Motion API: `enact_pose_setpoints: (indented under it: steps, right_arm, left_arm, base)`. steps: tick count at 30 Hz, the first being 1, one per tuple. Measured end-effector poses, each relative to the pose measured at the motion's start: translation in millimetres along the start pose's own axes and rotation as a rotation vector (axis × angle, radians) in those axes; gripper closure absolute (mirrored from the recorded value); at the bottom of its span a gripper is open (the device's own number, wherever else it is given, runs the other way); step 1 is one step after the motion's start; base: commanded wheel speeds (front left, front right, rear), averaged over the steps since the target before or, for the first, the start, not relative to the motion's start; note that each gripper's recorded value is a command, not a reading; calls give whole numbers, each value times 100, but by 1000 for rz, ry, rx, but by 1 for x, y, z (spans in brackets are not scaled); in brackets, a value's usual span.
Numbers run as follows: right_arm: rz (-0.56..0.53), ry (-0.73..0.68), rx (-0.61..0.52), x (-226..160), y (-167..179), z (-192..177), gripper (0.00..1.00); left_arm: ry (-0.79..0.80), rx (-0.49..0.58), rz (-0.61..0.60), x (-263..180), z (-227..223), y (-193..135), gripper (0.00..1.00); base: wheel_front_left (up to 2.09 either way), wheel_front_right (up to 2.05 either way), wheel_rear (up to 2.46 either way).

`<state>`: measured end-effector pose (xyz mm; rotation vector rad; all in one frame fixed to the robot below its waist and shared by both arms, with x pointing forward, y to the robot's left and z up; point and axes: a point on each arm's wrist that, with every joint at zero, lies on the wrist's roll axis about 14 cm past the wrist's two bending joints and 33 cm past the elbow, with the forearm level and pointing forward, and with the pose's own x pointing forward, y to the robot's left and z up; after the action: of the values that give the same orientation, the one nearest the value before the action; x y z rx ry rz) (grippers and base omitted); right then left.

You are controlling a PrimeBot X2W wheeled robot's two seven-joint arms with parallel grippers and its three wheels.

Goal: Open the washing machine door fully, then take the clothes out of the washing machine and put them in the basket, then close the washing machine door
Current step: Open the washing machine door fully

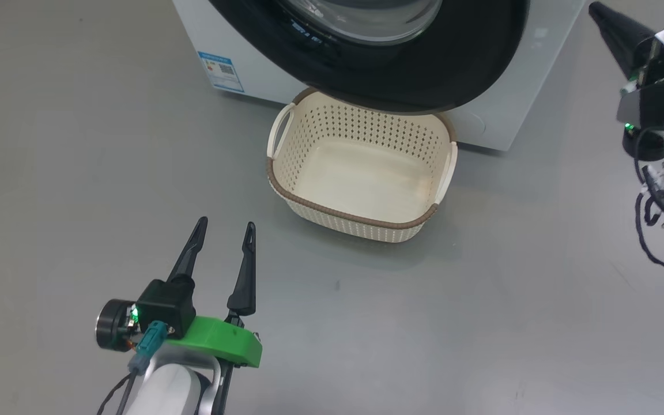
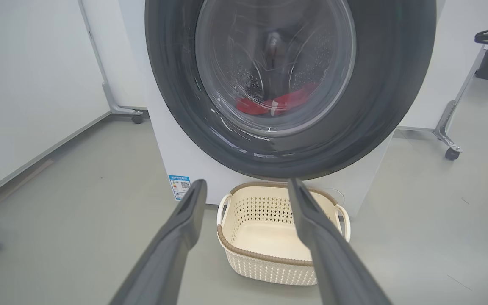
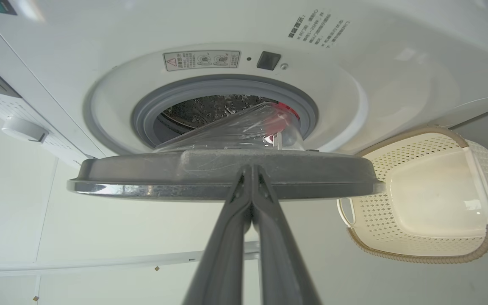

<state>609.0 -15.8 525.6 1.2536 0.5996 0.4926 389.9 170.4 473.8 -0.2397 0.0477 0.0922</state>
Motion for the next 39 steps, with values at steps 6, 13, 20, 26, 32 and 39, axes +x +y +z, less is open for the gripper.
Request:
enact_pose_setpoints:
  steps: [6,13,20,26,32,39]
  right_arm:
    - [3,-22,-91,-30,8,-13,100]
    - [-20,-80,-423,-79,20,-16,100]
    - [-35,-174,-573,-120,15,-21,100]
    - [-89,-256,-715,-153,-6,-25,0]
    - [-185,-318,-888,-188,-37,-19,0]
    - [-199,-371,-988,-209,-50,-26,0]
  left_arm:
    - [4,9,-18,-8,-3,-6,0]
    - [-34,-8,-71,-7,8,-24,0]
    - [-56,-14,-115,-8,15,-39,0]
    - [-66,-17,-137,-10,18,-46,0]
    - [-79,-13,-155,-11,22,-52,0]
    - [-78,-10,-152,-10,21,-51,0]
  base:
    - [0,0,0]
    - [0,0,0]
    - [0,0,0]
    - [0,0,0]
    - [0,0,0]
    - [0,0,0]
